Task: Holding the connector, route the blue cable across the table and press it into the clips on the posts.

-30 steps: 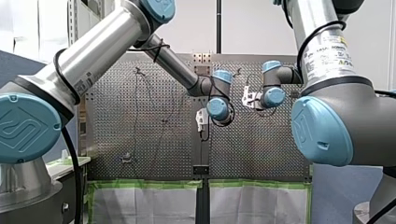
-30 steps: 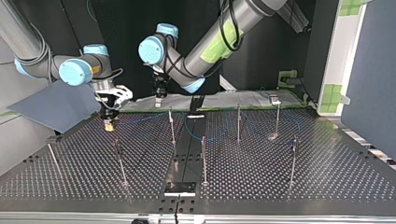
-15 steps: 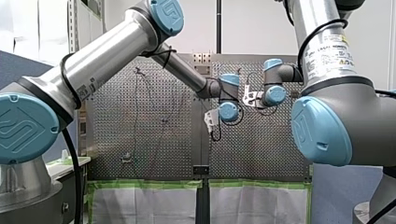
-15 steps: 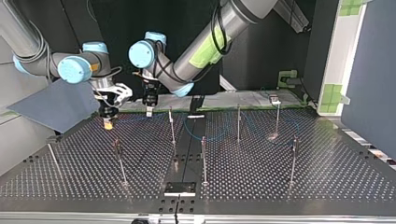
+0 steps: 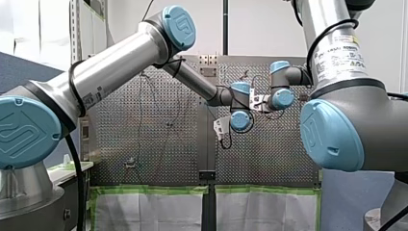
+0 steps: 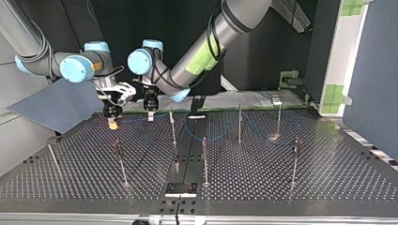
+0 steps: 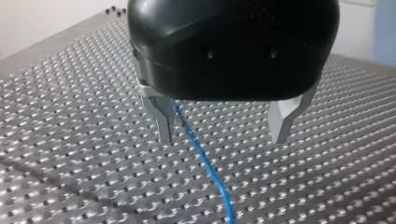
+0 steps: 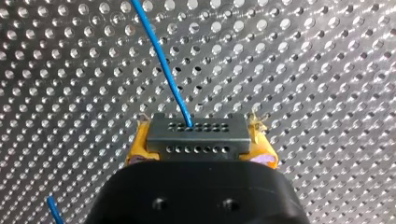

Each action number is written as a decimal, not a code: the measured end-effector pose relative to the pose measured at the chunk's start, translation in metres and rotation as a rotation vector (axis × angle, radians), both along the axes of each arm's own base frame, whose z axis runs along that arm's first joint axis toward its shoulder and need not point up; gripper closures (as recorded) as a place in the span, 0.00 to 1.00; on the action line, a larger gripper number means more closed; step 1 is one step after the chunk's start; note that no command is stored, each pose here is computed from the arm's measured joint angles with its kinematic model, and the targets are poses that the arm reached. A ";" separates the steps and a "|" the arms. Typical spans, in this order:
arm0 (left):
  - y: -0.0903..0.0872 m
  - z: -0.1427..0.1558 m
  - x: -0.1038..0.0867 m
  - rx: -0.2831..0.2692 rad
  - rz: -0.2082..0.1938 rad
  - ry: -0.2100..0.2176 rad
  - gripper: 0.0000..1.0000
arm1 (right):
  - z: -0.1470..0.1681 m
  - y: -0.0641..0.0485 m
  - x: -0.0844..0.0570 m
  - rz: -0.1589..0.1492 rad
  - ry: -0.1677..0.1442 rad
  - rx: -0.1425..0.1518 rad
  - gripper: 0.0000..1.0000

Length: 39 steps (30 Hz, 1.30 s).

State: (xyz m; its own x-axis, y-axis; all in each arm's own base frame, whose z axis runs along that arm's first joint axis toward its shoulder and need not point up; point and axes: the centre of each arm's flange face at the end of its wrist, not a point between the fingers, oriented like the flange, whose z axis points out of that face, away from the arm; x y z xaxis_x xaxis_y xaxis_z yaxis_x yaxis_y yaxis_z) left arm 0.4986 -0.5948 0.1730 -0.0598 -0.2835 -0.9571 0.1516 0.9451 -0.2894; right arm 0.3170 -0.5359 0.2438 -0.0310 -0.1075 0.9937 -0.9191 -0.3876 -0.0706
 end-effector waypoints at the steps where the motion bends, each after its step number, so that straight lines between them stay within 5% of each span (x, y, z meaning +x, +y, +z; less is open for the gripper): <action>1: -0.001 0.002 0.002 -0.004 0.005 -0.005 0.00 | 0.002 0.001 0.002 0.010 -0.002 -0.003 1.00; 10: -0.003 0.010 0.009 -0.024 0.022 -0.026 0.00 | 0.008 0.006 0.010 0.074 -0.010 -0.014 1.00; 18: 0.002 0.009 0.014 -0.022 0.028 -0.022 0.00 | 0.011 0.007 0.011 0.084 -0.012 -0.019 1.00; 20: 0.002 0.009 0.015 -0.021 0.028 -0.021 0.43 | 0.012 0.007 0.011 0.084 -0.013 -0.020 1.00; 21: 0.002 0.009 0.015 -0.020 0.027 -0.021 0.43 | 0.012 0.007 0.011 0.084 -0.013 -0.021 1.00; 23: 0.002 0.009 0.015 -0.020 0.025 -0.020 0.85 | 0.013 0.007 0.011 0.085 -0.014 -0.021 1.00; 24: 0.003 0.009 0.015 -0.021 0.024 -0.020 0.85 | 0.013 0.007 0.011 0.085 -0.014 -0.022 1.00; 26: 0.003 0.010 0.016 -0.023 0.023 -0.021 1.00 | 0.014 0.007 0.011 0.085 -0.014 -0.023 1.00; 33: 0.006 0.013 0.017 -0.052 0.034 -0.014 1.00 | 0.019 0.006 0.011 0.086 -0.017 -0.031 1.00; 39: 0.013 0.032 0.012 -0.069 0.075 0.002 1.00 | 0.043 0.004 0.009 0.087 -0.043 -0.065 1.00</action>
State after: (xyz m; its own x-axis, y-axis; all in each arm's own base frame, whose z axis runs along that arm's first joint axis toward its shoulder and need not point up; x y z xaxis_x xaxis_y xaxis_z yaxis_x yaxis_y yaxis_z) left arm 0.5106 -0.5821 0.2048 -0.0378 -0.3523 -0.9351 0.0809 0.9316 -0.3542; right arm 0.3260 -0.5315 0.2864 -0.0669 -0.0467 0.9967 -0.8783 -0.4712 -0.0811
